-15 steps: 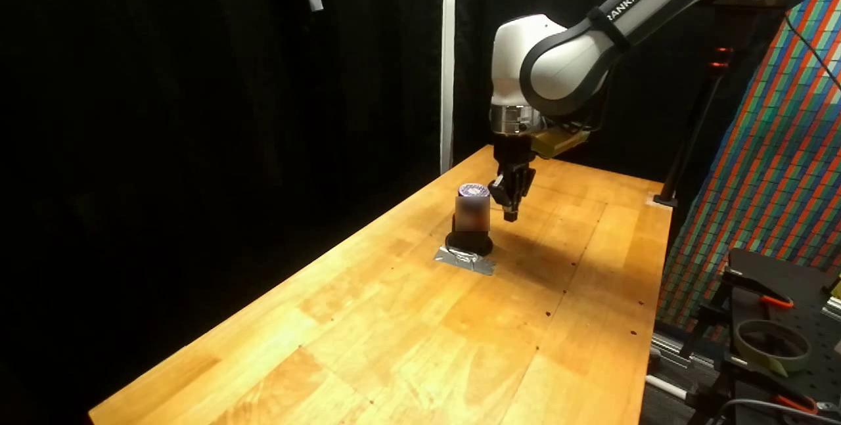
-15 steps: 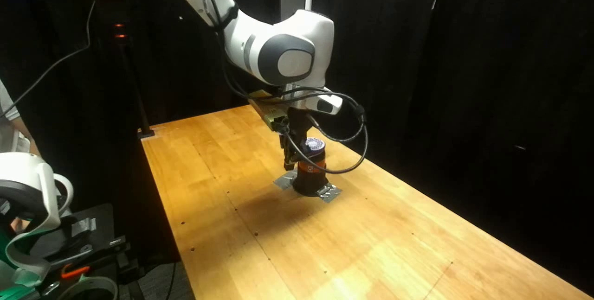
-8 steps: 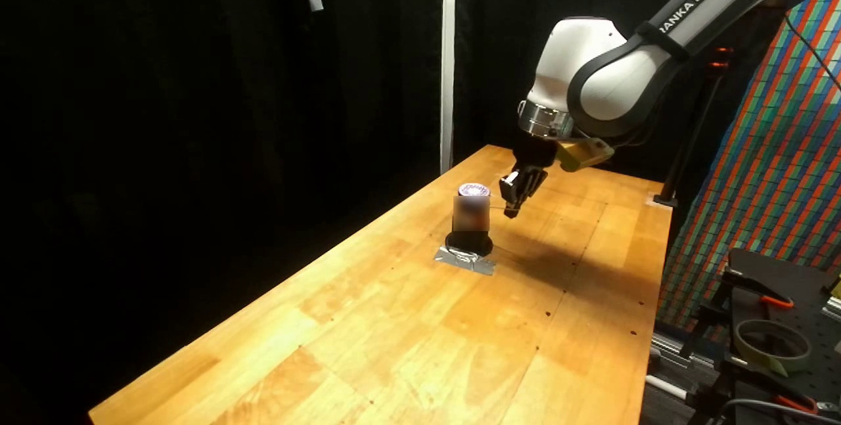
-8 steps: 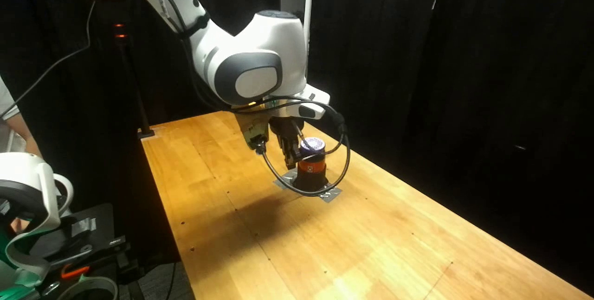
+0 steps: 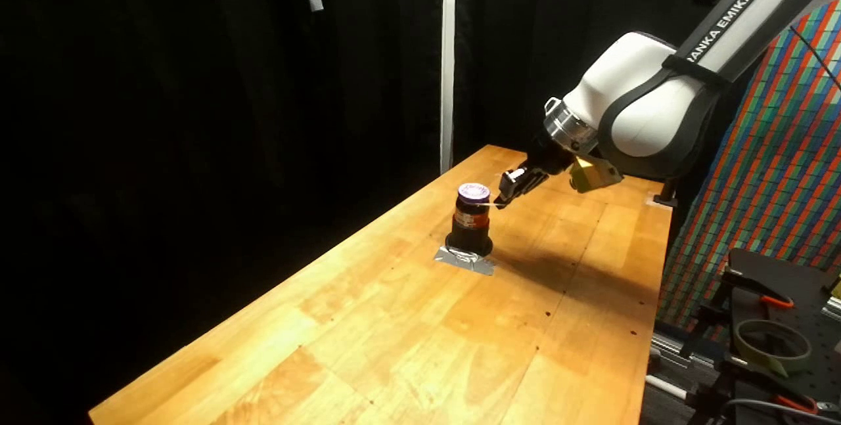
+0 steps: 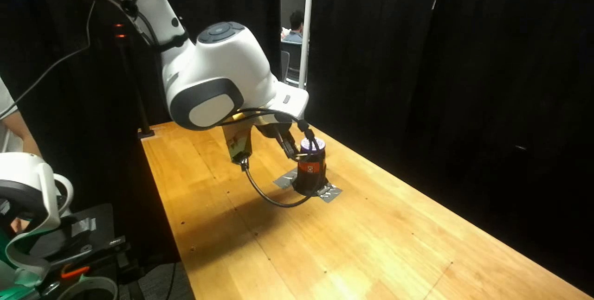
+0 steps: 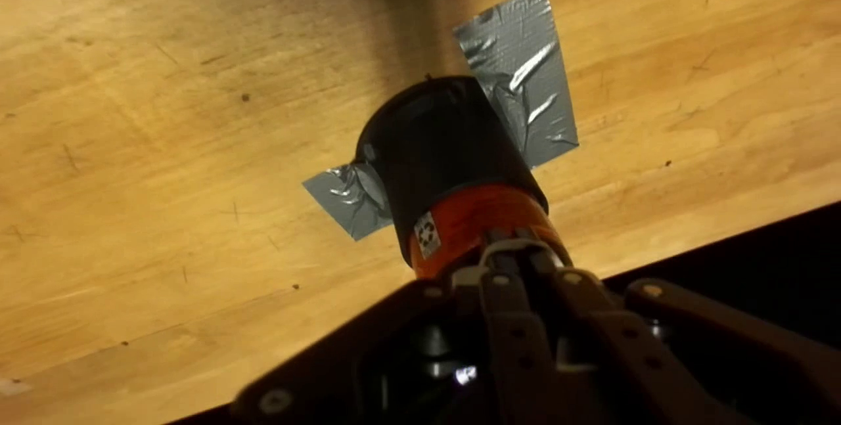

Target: Put the elastic rubber on the object

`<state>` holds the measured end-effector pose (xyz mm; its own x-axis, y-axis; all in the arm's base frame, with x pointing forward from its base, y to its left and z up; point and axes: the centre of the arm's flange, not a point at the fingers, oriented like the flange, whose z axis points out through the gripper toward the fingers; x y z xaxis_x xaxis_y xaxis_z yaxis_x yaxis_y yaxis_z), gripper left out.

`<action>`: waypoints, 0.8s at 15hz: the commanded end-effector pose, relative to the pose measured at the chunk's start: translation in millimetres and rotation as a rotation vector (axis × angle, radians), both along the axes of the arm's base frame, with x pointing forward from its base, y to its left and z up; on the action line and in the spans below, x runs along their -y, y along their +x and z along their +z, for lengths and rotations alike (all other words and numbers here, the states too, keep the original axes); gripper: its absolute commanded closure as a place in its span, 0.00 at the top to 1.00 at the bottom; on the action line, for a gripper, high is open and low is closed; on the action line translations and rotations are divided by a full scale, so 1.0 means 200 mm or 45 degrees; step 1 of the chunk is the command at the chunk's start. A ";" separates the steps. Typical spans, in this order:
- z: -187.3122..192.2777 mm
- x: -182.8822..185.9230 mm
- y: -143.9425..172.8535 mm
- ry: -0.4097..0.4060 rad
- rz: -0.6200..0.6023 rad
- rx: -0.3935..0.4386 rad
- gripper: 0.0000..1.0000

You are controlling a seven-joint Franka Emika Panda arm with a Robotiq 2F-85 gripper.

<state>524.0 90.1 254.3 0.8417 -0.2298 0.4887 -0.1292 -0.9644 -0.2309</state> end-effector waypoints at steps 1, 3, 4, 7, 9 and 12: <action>-0.02 0.03 -0.12 0.010 -0.007 0.179 0.10; -0.03 0.02 -0.16 0.001 -0.020 0.275 0.10; -0.04 0.03 -0.18 -0.006 -0.022 0.312 0.10; -0.07 0.05 -0.23 -0.014 -0.025 0.381 0.10; -0.08 0.07 -0.25 0.013 -0.031 0.407 0.10; -0.09 0.08 -0.27 0.098 -0.039 0.485 0.11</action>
<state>480.4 80.6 236.9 0.6457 -0.2592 0.7183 -0.0722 -0.9571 -0.2806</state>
